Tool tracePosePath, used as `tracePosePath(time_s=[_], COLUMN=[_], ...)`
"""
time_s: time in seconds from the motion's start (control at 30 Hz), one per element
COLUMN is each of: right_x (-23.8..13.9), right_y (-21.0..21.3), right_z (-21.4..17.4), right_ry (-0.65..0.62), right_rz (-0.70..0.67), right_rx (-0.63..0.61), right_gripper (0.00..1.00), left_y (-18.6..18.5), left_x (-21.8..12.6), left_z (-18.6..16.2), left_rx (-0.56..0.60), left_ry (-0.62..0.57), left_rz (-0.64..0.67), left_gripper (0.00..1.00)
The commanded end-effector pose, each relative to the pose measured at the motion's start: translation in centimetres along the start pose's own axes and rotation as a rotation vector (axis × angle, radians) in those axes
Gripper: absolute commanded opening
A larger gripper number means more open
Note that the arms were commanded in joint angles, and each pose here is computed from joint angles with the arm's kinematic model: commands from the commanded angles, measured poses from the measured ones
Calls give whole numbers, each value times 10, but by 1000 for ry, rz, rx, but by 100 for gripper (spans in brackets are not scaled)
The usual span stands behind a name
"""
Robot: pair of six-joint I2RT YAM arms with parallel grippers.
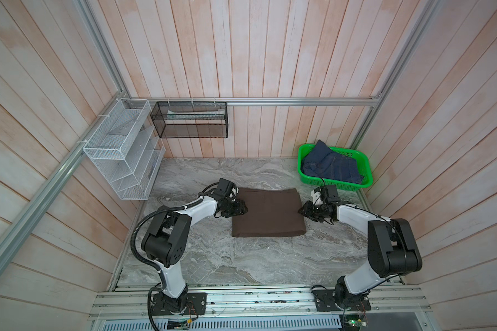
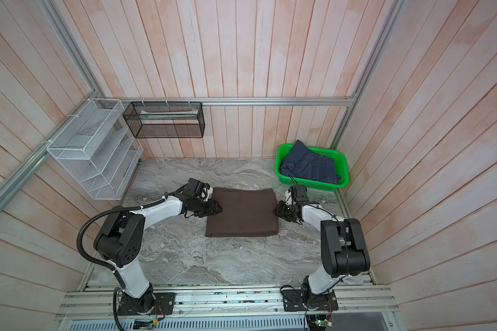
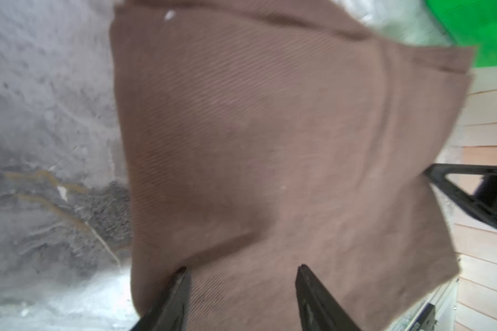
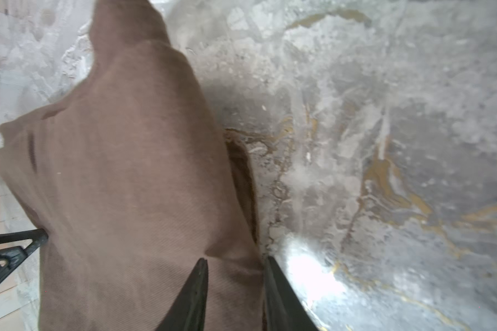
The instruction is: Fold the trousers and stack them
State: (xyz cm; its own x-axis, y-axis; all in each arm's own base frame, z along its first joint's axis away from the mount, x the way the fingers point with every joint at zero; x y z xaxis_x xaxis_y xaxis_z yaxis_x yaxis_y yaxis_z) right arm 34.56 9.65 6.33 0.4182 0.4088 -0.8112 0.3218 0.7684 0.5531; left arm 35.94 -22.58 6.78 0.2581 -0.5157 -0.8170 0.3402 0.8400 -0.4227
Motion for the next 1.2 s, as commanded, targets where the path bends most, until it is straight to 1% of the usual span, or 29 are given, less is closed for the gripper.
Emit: tracePosePath(time_s=[0.0,0.13,0.17,0.23,0.33,0.37,0.4,0.47,0.57,0.67,0.77,0.83,0.93,0.97,1.07,1.13,1.17], right_x=[10,17,18,17,18,20,23,31,43,56,64,58,38,28,0,-16,-23], right_y=[-10,-5,-2,5,20,25,31,40,58,81,107,127,145,147,145,139,133], right_z=[-13,-21,-22,-23,-26,-28,-31,-39,-56,-76,-93,-97,-84,-77,-57,-48,-44], right_ry=[39,60,62,58,58,64,73,98,132,168,196,172,91,46,-67,-127,-152], right_rz=[-31,-35,-37,-44,-39,-32,-24,-21,9,56,86,106,119,115,91,85,79], right_rx=[7,-11,-22,-49,-76,-79,-84,-97,-98,-107,-144,-182,-201,-208,-218,-216,-211], right_gripper=[36,36,36,36,36,36,36,36,36,36,36,38,44,47,52,53,54], left_y=[17,24,19,-3,-37,-45,-50,-49,-37,-29,-20,-13,-8,-8,-10,-9,-8], left_x=[14,5,-2,-24,-61,-72,-82,-98,-120,-132,-132,-127,-115,-110,-94,-84,-78], left_z=[-22,-20,-16,3,31,39,44,50,52,47,36,28,12,6,-11,-23,-31], left_rx=[3,-5,-7,36,113,129,135,132,113,108,89,64,39,37,35,32,30], left_ry=[92,86,71,9,-84,-107,-126,-151,-182,-188,-157,-130,-91,-73,-27,-2,15], left_rz=[64,122,118,124,221,256,301,379,490,552,596,617,646,650,658,661,657], left_gripper=[61,61,61,63,78,84,87,87,87,87,87,88,87,88,89,90,98])
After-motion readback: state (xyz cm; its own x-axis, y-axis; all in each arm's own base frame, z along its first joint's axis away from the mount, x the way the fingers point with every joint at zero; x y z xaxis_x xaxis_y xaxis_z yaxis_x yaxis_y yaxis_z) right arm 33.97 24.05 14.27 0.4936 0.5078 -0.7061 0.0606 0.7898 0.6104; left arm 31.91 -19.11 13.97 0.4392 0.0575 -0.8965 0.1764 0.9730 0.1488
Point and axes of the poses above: each gripper's point midway between its finger pads, its own x axis out along the fingers, its own y axis along the line the jaws close on, z = x × y, the point moved 2 cm from there along -x, back along the fingers, and after that the axes turned 12 degrees about x, right-handed, at the moved point
